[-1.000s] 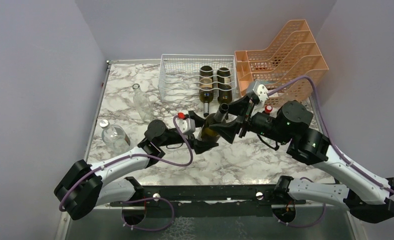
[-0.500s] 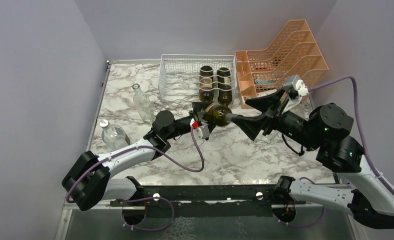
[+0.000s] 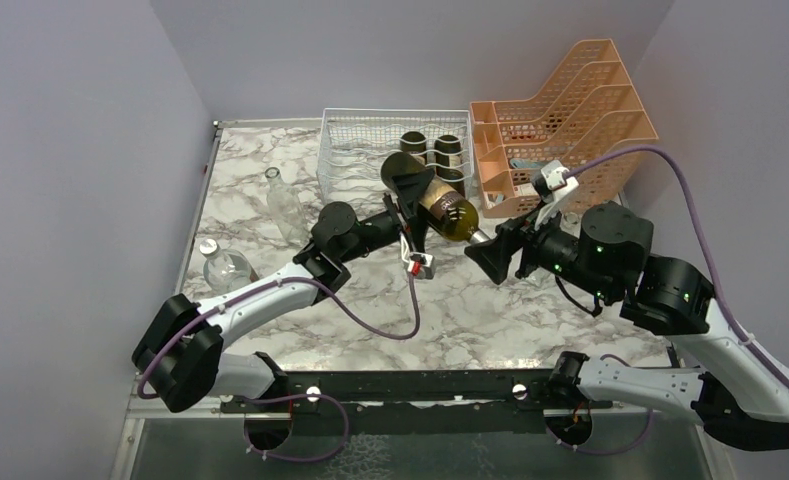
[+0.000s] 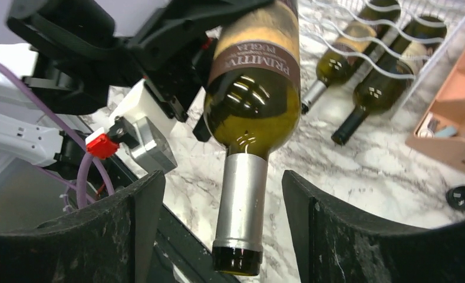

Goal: Put the wine bottle on the wine rack

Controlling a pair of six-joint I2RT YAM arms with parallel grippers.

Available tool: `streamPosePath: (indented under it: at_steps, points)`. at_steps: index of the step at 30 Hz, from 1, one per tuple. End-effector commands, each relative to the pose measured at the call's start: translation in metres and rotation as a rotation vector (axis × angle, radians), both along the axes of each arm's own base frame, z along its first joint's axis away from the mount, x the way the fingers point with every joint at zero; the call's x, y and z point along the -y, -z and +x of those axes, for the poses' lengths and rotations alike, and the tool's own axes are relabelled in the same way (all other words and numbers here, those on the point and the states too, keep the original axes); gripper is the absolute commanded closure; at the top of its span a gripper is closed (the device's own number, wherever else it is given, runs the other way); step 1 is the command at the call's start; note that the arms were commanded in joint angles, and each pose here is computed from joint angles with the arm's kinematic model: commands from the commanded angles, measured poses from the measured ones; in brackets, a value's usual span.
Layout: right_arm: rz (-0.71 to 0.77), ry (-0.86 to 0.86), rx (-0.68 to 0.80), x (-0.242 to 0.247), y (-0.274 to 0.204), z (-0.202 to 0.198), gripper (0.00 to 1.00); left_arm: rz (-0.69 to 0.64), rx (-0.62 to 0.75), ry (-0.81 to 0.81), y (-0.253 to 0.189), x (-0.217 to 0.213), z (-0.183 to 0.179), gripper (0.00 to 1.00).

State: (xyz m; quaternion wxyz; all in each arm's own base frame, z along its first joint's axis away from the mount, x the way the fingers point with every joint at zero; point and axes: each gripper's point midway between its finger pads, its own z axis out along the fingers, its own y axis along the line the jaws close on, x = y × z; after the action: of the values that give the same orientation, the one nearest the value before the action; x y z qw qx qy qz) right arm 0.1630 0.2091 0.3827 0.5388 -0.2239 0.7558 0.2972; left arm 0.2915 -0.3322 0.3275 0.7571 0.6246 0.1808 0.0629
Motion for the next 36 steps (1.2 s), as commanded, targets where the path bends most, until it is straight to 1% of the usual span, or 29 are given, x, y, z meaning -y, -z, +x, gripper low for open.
streamPosePath:
  at_steps: [1,4,9,13,17,26,34,36]
  points:
    - [-0.057,0.09,-0.076,0.016,0.019,0.002,0.28,0.01,0.315,-0.03,-0.058,-0.003,-0.006,1.0]
    - [-0.079,0.091,-0.114,0.012,0.031,0.002,0.32,0.061,0.369,0.003,-0.06,0.003,-0.011,1.0]
    - [-0.133,0.098,-0.188,0.006,0.058,0.002,0.35,0.095,0.434,0.029,-0.066,0.007,-0.017,1.0]
    - [-0.161,0.104,-0.237,0.002,0.077,0.002,0.38,0.114,0.457,0.037,-0.066,0.01,-0.019,1.0]
    - [-0.164,0.117,-0.259,-0.002,0.085,0.005,0.43,0.15,0.49,0.027,-0.061,0.013,-0.02,1.0]
    - [-0.189,0.176,-0.283,-0.005,0.109,0.014,0.48,0.178,0.486,0.017,-0.056,0.017,-0.017,1.0]
    - [-0.208,0.195,-0.293,-0.006,0.126,0.018,0.52,0.172,0.447,0.013,-0.055,0.018,-0.014,1.0]
    - [-0.21,0.197,-0.295,-0.007,0.129,0.018,0.55,0.171,0.442,0.011,-0.056,0.017,-0.014,1.0]
